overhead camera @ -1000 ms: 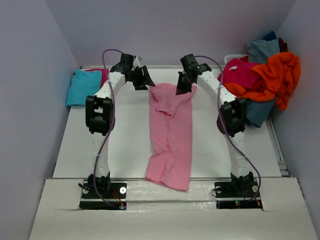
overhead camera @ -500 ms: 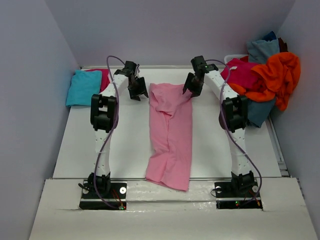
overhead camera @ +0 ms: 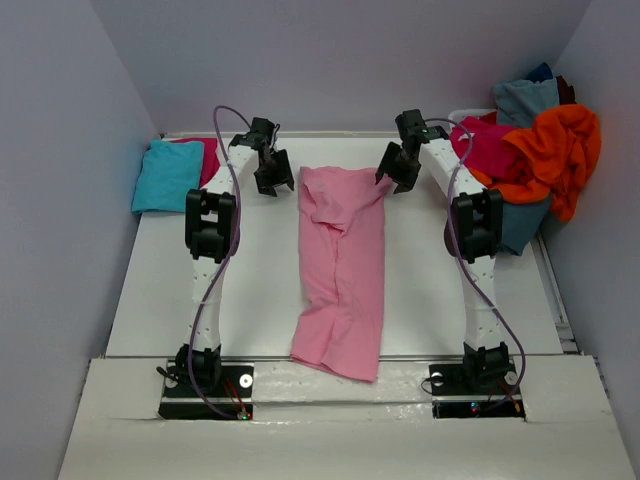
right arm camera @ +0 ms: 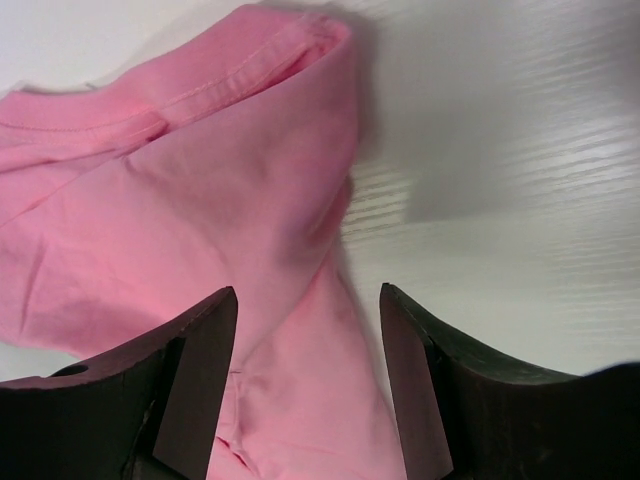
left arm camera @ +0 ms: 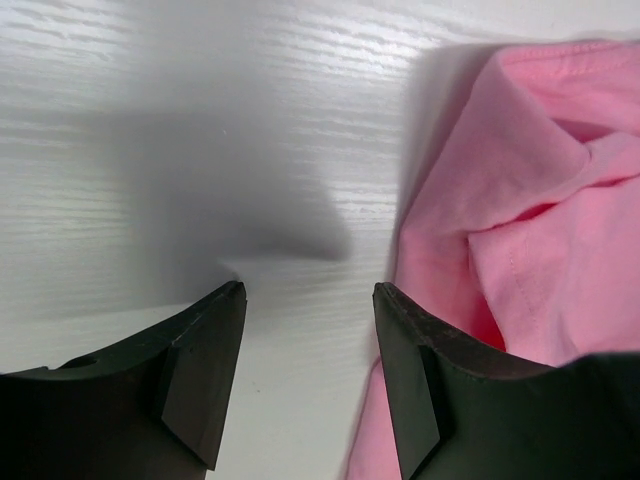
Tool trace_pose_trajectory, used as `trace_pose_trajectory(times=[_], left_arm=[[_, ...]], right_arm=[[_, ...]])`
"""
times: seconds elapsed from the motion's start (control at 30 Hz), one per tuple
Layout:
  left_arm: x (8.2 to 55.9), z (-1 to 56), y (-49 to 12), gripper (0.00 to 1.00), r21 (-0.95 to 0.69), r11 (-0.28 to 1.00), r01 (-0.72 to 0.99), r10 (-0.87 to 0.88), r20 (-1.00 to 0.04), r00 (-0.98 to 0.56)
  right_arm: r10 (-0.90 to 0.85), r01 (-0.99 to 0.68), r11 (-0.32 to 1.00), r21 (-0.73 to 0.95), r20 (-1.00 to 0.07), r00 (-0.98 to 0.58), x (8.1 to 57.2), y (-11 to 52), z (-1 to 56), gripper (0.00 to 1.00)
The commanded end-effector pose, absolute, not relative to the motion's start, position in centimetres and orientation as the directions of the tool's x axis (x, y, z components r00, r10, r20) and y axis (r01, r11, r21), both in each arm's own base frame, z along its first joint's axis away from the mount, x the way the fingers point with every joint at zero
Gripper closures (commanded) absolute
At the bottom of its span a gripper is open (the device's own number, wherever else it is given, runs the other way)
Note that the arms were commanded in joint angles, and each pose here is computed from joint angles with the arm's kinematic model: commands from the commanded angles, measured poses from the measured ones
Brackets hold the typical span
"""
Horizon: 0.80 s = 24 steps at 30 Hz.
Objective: Fold and stack the t-shirts
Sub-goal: Smooth out the rectangle-folded T-shirt at the center of the board.
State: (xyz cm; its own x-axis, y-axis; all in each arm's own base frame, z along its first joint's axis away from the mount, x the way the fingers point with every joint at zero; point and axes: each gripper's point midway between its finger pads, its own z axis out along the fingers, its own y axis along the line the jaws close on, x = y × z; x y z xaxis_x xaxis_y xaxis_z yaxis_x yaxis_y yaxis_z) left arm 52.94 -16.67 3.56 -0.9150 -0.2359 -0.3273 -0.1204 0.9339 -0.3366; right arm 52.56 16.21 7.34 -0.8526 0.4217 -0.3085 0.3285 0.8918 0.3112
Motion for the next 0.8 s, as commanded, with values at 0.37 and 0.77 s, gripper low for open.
trace_pose_trajectory(times=[0.37,0.77], left_arm=[[51.7,1.0,-17.5,0.29,-0.373,0.922,-0.105,-0.228,-0.301,-0.926],[54.1,4.5,-18.6,0.29,-0.54,0.834,-0.114,-0.321,-0.307,-0.896]], right_arm=[[0.445,0.337,0.87,0.359,-0.278,-0.851,52.8,15.7,3.6,0.25],[0.456,0.282,0.838,0.468,-0.316,-0.832,53.4,17.1,6.6,0.24]])
